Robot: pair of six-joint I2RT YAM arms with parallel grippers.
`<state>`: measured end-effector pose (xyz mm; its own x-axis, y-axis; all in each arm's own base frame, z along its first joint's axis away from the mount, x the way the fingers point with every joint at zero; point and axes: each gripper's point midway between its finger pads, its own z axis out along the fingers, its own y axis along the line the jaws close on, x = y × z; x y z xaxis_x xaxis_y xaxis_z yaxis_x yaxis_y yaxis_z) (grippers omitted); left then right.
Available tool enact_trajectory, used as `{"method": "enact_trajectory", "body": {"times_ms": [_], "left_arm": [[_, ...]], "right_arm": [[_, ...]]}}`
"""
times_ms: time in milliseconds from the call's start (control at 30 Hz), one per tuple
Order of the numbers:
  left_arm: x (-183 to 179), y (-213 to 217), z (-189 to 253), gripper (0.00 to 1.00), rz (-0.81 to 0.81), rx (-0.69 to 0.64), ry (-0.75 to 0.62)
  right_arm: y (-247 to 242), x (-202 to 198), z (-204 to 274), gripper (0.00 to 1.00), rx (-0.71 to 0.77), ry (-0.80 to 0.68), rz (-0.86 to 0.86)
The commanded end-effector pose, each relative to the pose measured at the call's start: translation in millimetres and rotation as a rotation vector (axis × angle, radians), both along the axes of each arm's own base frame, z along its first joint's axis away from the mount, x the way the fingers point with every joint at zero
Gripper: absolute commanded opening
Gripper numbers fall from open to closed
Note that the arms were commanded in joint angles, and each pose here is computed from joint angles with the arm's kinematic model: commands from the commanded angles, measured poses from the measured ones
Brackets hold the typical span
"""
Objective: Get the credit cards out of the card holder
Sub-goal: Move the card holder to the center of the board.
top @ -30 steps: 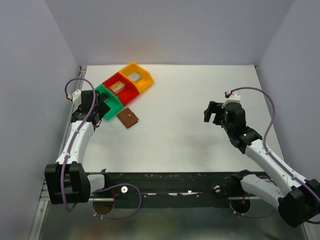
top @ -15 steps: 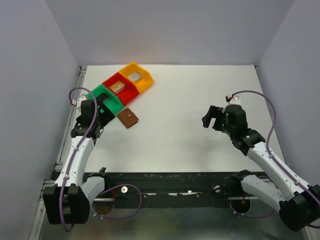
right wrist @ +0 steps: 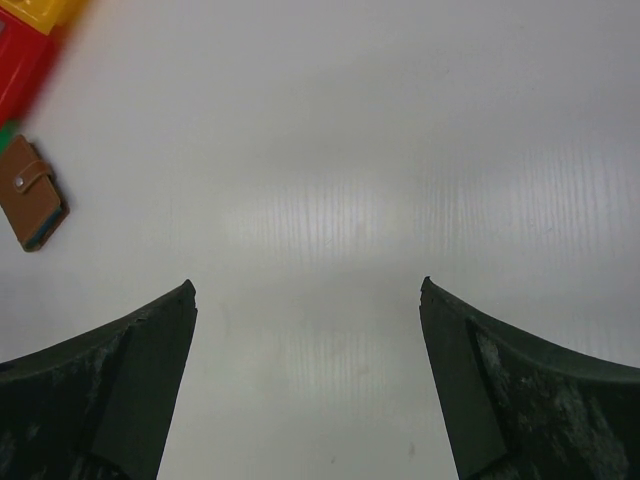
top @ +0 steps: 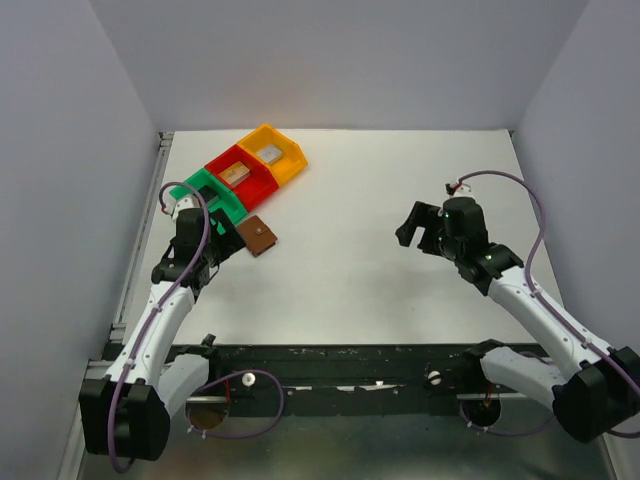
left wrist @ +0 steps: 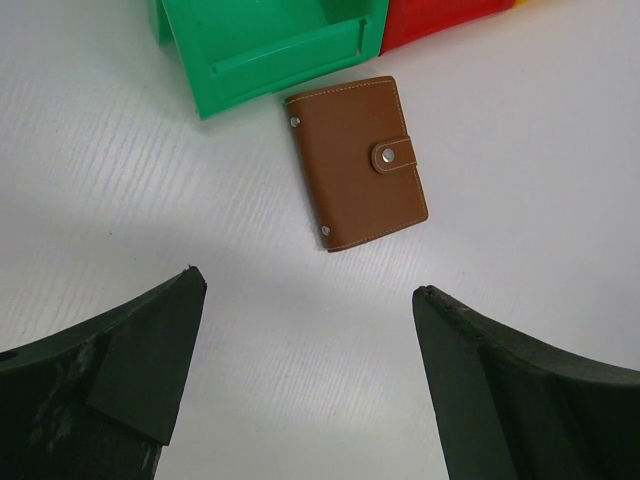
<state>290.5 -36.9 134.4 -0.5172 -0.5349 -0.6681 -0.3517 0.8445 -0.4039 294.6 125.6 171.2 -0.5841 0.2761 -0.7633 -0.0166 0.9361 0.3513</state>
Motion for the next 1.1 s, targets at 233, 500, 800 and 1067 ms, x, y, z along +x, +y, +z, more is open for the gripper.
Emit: {"method": "enact_trajectory", "body": {"times_ms": [233,500,800,1067], "left_arm": [[17.7,-19.3,-29.8,0.85,0.005,-0.123,0.016],[33.0,-22.3,-50.3,0.73,0.135,-0.226,-0.039],[56.0,-25.6,-59.9,0.73,0.181,-0.201,-0.022],[69.6,-28.0,-73.7,0.72,0.211,-0.217,0.01]], "right_arm": [[45.1,5.5,-0.7,0.98,0.143,0.017,0.17],[62.8,9.7,-2.9,0.95,0.181,0.021,0.251],[79.6,13.1,-0.8,0.93,0.263,0.02,0.29],[94.7,13.9,0.8,0.92,0.263,0.041,0.332]]}}
